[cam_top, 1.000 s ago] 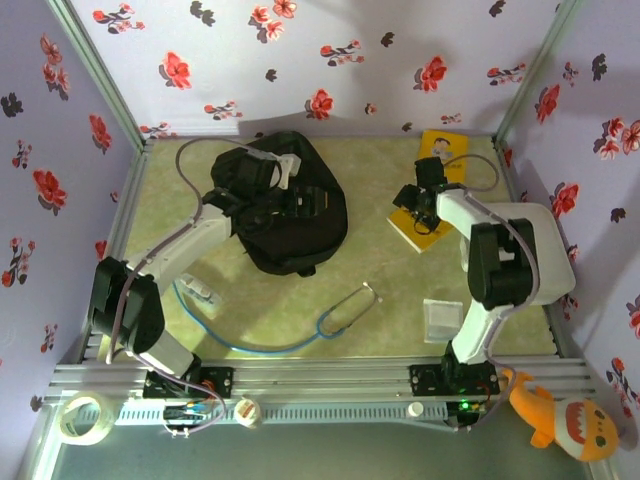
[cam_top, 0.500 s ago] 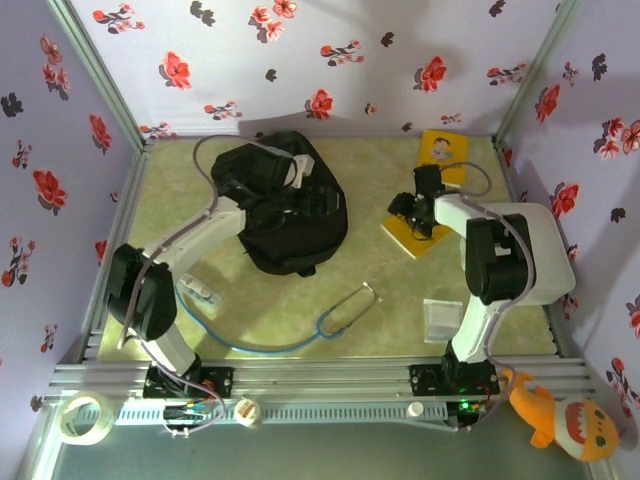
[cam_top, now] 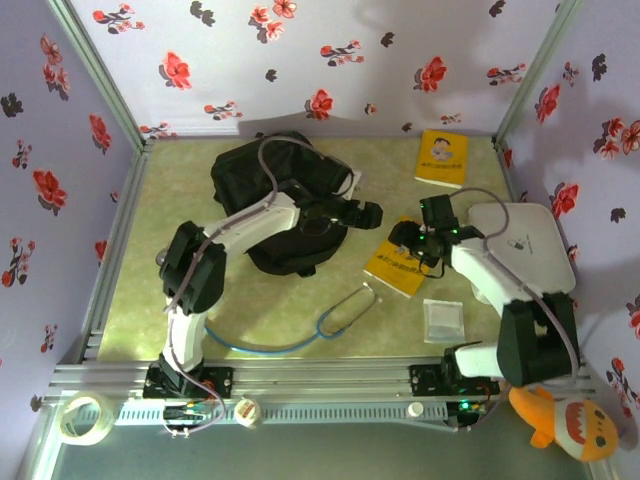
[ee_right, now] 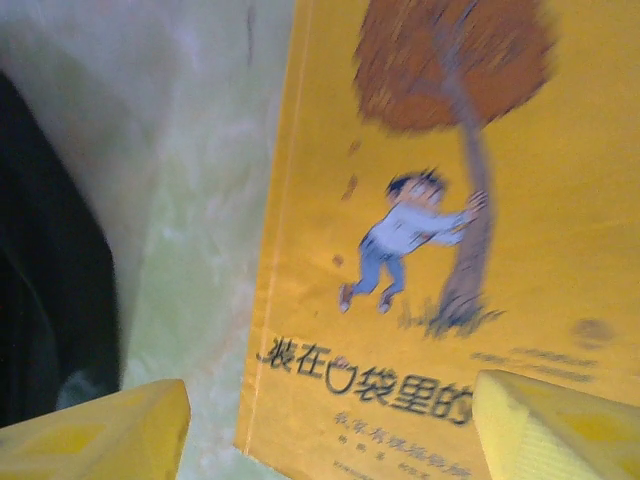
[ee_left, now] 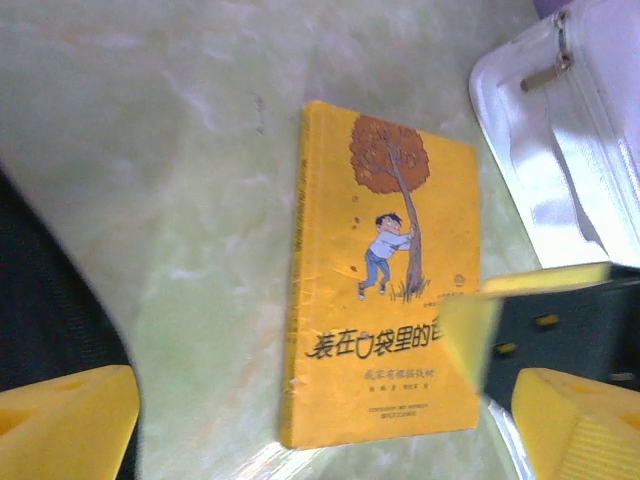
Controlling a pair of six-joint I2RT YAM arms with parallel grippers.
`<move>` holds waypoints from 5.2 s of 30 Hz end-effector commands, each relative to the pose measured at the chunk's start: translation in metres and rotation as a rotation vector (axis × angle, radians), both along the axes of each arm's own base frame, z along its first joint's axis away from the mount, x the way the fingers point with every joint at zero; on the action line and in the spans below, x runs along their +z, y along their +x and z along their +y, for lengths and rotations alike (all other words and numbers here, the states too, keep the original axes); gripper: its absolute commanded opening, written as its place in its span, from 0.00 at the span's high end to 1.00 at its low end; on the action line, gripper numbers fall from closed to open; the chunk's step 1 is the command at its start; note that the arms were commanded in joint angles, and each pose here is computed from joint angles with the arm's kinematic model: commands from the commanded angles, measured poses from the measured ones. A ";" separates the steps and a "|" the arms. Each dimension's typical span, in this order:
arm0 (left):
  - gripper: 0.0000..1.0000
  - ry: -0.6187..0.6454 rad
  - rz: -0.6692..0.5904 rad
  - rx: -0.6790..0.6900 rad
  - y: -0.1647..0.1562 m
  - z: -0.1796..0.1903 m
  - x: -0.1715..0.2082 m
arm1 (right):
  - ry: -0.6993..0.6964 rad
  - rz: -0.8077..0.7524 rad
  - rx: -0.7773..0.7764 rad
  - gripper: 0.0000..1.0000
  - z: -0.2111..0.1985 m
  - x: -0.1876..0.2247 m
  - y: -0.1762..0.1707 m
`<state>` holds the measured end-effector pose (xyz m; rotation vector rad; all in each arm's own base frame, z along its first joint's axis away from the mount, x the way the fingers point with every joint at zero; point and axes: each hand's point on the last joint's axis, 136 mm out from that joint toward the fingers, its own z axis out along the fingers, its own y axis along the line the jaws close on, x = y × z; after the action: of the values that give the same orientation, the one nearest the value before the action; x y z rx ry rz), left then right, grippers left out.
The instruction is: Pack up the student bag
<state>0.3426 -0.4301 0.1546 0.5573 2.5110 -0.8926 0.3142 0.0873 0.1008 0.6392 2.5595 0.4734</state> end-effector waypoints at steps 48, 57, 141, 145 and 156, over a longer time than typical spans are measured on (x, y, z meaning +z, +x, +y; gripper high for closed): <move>0.44 0.092 0.389 -0.066 -0.050 -0.077 -0.113 | 0.005 0.252 -0.223 0.74 -0.042 -0.094 -0.038; 0.54 -0.106 0.336 -0.115 -0.049 -0.086 -0.026 | 0.061 0.230 -0.202 0.74 -0.032 -0.095 -0.028; 1.00 -0.954 -0.040 0.647 0.030 0.145 0.185 | 1.227 -0.518 -0.013 0.23 0.228 0.185 0.065; 1.00 -0.950 -0.043 0.647 0.026 0.144 0.187 | 1.235 -0.520 -0.033 0.36 0.236 0.181 0.061; 1.00 -0.930 -0.030 0.679 0.015 0.147 0.185 | 1.198 -0.535 -0.097 0.60 0.230 0.166 0.055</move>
<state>0.3645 -0.2876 0.2924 -0.5742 1.8828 -1.4457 0.3671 0.3258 0.2684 0.7938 1.5589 1.9148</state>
